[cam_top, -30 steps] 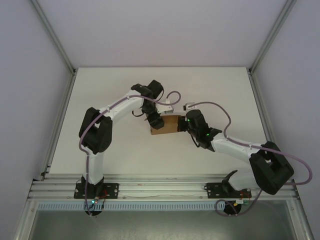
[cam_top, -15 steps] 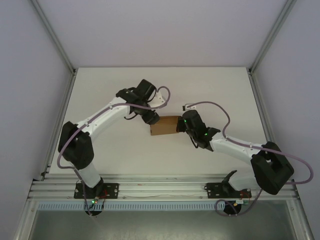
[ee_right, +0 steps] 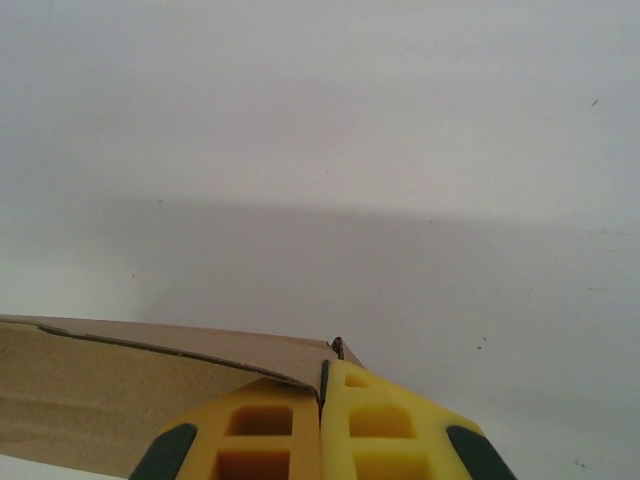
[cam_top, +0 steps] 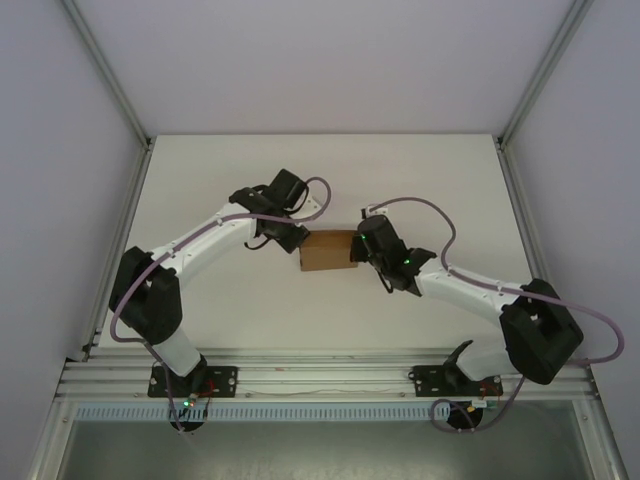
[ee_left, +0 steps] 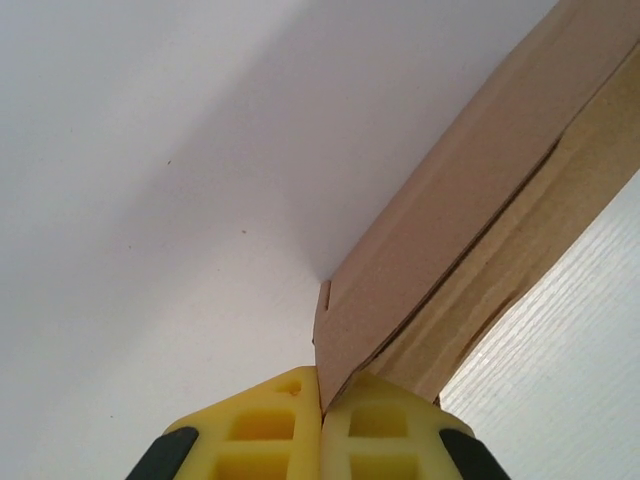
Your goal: Assemble paper box
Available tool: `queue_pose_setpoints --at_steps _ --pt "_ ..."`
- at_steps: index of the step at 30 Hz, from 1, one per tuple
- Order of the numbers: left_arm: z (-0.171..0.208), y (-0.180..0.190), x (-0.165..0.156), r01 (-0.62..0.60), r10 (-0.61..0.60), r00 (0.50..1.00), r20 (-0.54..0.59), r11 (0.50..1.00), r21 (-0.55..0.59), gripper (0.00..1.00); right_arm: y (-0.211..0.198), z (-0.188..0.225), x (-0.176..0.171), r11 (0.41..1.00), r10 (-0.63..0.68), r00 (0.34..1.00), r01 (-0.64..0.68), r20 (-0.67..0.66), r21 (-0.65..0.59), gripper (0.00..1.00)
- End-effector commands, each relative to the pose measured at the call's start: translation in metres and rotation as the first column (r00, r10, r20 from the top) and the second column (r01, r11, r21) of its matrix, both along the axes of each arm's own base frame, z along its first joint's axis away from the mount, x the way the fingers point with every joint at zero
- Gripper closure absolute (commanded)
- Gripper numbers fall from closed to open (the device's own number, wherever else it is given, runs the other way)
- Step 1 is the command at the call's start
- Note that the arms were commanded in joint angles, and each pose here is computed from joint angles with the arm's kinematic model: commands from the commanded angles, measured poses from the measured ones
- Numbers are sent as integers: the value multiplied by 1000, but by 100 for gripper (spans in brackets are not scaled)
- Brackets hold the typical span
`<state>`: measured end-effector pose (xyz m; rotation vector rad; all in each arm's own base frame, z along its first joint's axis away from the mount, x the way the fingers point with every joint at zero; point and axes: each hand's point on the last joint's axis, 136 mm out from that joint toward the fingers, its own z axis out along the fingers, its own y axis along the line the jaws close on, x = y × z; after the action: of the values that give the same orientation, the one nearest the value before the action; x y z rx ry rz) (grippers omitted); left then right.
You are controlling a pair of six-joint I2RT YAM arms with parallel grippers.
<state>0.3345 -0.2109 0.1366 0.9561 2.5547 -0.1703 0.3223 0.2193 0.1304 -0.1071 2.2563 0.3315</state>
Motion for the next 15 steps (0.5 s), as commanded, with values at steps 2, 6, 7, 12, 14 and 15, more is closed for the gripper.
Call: queue_pose_setpoints --at_steps 2,6,7,12,14,15 --pt "9 -4 11 -144 149 988 45 986 -85 100 -10 -27 -16 994 -21 996 11 -92 -105 100" --pt "18 -23 13 -337 326 941 -87 905 -259 100 -8 -26 -19 988 -46 996 33 -77 -152 100" --pt "20 -32 11 -359 336 933 -127 881 -309 100 -7 -26 -20 986 -53 996 41 -72 -163 100" --pt "22 -22 5 -447 419 895 -155 845 -294 100 -4 -28 -25 984 -62 996 50 -65 -172 100" --pt "19 -10 7 -498 479 867 -136 829 -253 100 -5 -28 -25 983 -70 996 59 -59 -173 100" --pt "17 -10 7 -506 487 863 -139 824 -256 100 -4 -28 -25 984 -70 996 60 -57 -165 100"
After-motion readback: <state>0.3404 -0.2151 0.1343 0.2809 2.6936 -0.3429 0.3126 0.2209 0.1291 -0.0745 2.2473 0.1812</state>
